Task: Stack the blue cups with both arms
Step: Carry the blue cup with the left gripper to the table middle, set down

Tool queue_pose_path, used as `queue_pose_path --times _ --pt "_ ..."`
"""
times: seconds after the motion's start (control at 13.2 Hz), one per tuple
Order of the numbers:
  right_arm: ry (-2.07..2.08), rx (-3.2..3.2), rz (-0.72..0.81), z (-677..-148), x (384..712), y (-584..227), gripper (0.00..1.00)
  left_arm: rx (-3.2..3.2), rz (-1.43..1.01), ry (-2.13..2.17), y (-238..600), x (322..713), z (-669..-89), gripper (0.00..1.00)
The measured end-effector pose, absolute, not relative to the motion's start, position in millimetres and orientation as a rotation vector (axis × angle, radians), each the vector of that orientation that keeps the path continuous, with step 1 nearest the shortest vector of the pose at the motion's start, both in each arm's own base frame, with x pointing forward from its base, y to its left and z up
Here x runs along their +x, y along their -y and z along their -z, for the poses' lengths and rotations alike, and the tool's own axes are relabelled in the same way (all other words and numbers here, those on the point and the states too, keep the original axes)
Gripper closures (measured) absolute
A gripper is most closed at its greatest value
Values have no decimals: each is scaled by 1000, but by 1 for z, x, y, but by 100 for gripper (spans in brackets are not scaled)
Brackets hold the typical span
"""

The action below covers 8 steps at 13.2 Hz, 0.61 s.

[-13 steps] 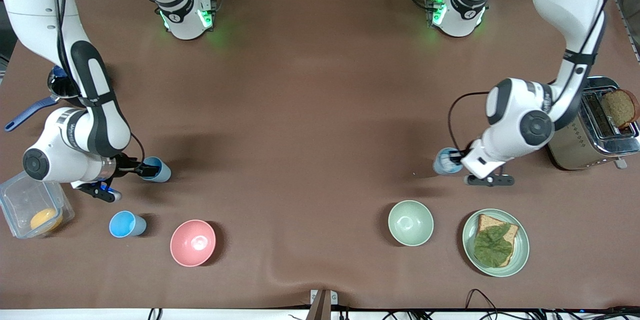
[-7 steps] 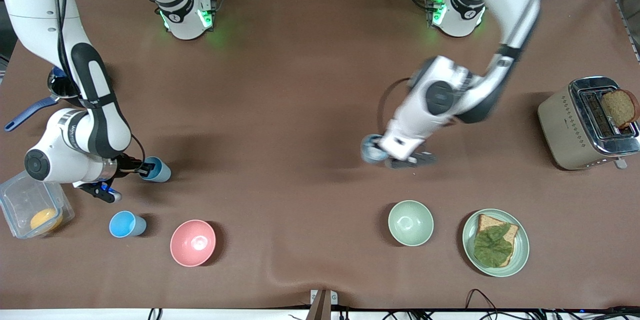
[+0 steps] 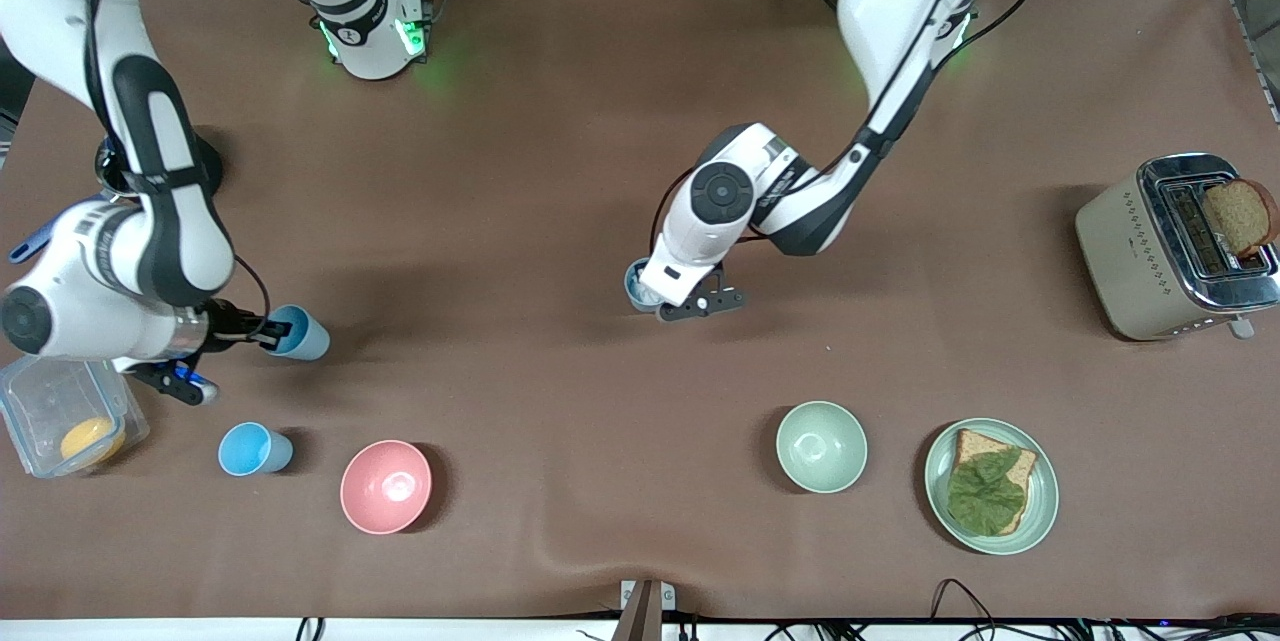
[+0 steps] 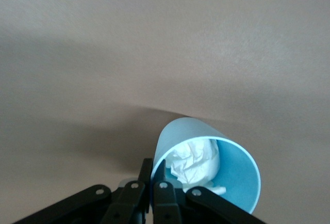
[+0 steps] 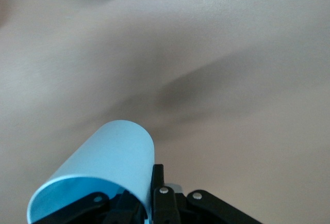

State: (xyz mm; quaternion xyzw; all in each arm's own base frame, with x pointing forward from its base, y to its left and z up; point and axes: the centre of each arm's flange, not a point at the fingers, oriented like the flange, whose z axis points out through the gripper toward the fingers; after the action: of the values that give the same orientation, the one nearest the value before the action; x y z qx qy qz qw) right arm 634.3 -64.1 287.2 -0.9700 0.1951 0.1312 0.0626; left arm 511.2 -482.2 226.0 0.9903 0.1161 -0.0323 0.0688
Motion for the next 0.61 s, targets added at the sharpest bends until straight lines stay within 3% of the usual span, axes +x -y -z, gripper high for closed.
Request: queue_pose_path --times 0.08,0.15,0.38,0.61 --pt "-575 -2926 -398 -309 632 61 96 2985 80 -361 487 509 -228 97" --pt "-551 -2922 -401 -331 630 54 96 2989 76 -368 490 507 -227 90" --pt "-548 -2918 -434 -382 627 15 96 2975 48 -394 487 516 -234 58" --pt "-703 -2893 -460 -393 628 -51 96 2977 17 -469 457 547 -295 25"
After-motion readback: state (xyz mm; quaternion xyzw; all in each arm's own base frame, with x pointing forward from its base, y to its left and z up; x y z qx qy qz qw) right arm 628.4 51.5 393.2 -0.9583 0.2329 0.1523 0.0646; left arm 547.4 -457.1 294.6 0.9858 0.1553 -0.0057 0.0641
